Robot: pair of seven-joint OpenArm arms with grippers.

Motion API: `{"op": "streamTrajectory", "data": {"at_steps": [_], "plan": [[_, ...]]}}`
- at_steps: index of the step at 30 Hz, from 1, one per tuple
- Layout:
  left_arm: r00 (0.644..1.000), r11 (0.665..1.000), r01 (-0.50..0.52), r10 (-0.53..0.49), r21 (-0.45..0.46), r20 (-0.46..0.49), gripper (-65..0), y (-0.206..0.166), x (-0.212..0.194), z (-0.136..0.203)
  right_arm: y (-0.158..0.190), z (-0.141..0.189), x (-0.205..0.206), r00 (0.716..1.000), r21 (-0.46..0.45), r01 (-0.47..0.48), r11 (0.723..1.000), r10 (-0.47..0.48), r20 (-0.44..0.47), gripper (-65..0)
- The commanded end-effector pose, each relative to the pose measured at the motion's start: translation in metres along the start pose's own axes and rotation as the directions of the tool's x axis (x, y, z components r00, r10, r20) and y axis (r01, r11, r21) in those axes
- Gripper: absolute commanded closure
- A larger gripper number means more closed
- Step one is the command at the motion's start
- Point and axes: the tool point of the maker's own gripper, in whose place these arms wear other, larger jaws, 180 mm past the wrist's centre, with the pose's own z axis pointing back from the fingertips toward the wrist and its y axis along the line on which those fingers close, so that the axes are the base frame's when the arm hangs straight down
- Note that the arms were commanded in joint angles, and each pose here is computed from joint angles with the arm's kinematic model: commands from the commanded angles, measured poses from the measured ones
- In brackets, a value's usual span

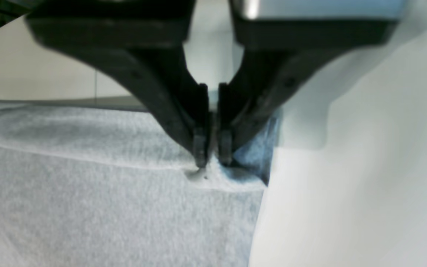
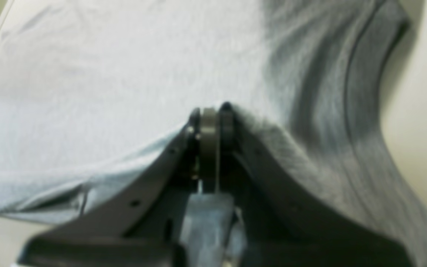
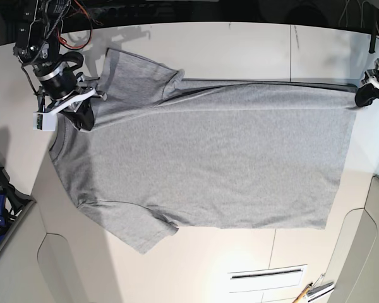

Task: Fold the T-shirt properly
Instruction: 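Lift and pull the grasped shirt edge toward the robot with both grippers, then release and regrasp the shirt edge near the sleeve with the right gripper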

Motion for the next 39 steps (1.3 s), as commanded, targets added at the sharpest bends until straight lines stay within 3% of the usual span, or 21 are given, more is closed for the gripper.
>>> {"op": "streamTrajectory", "data": {"at_steps": [1, 8, 15, 16, 18, 20, 24, 31, 35, 39], "plan": [[0.999, 1.000, 0.024, -0.025, 0.015, 0.037, 0.0, 0.004, 0.017, 0.005, 0.001, -0.003, 0.015, 0.999, 0.010, -0.003, 1.000, 0.002, 0.051, 0.0], [0.997, 0.997, 0.055, -0.057, 0.059, 0.045, 0.0, 0.011, 0.019, 0.006, -0.011, -0.023, 0.003, 0.999, -0.002, 0.048, 0.999, -0.048, 0.009, 0.0], [0.997, 0.998, 0.048, -0.051, 0.048, 0.057, 0.0, 0.009, 0.021, 0.006, -0.008, -0.024, 0.009, 0.997, 0.018, 0.060, 0.998, -0.060, 0.039, 0.0], [0.997, 0.998, 0.047, -0.050, 0.047, 0.058, -7.6, 0.009, 0.021, 0.006, -0.006, -0.024, 0.011, 0.996, 0.028, 0.073, 0.997, -0.074, 0.046, 0.0], [0.997, 0.998, 0.048, -0.050, 0.047, 0.058, -22.2, 0.009, 0.021, 0.006, -0.002, -0.023, 0.016, 0.994, 0.046, 0.088, 0.995, -0.090, 0.061, -19.6], [0.997, 0.998, 0.047, -0.050, 0.049, 0.059, -26.9, 0.010, 0.021, 0.006, -0.002, -0.020, 0.024, 0.993, 0.046, 0.076, 0.996, -0.080, 0.083, -33.6], [0.996, 0.997, 0.041, -0.046, 0.059, 0.073, -26.9, 0.013, 0.025, 0.010, -0.004, -0.006, 0.051, 0.988, 0.029, 0.043, 0.999, -0.047, 0.147, -35.8], [0.994, 0.996, 0.058, -0.064, 0.072, 0.093, -26.9, 0.014, 0.035, 0.018, -0.010, 0.033, 0.042, 0.999, -0.007, 0.024, 1.000, -0.023, 0.035, -35.6], [0.992, 0.995, 0.070, -0.076, 0.069, 0.096, -26.9, 0.011, 0.038, 0.018, -0.009, 0.061, -0.007, 0.994, -0.017, 0.071, 0.997, -0.072, -0.079, -35.6], [0.992, 0.995, 0.076, -0.082, 0.064, 0.096, -26.9, 0.010, 0.038, 0.018, -0.009, 0.088, -0.060, 0.968, -0.051, 0.150, 0.987, -0.157, -0.195, -35.6]]}}
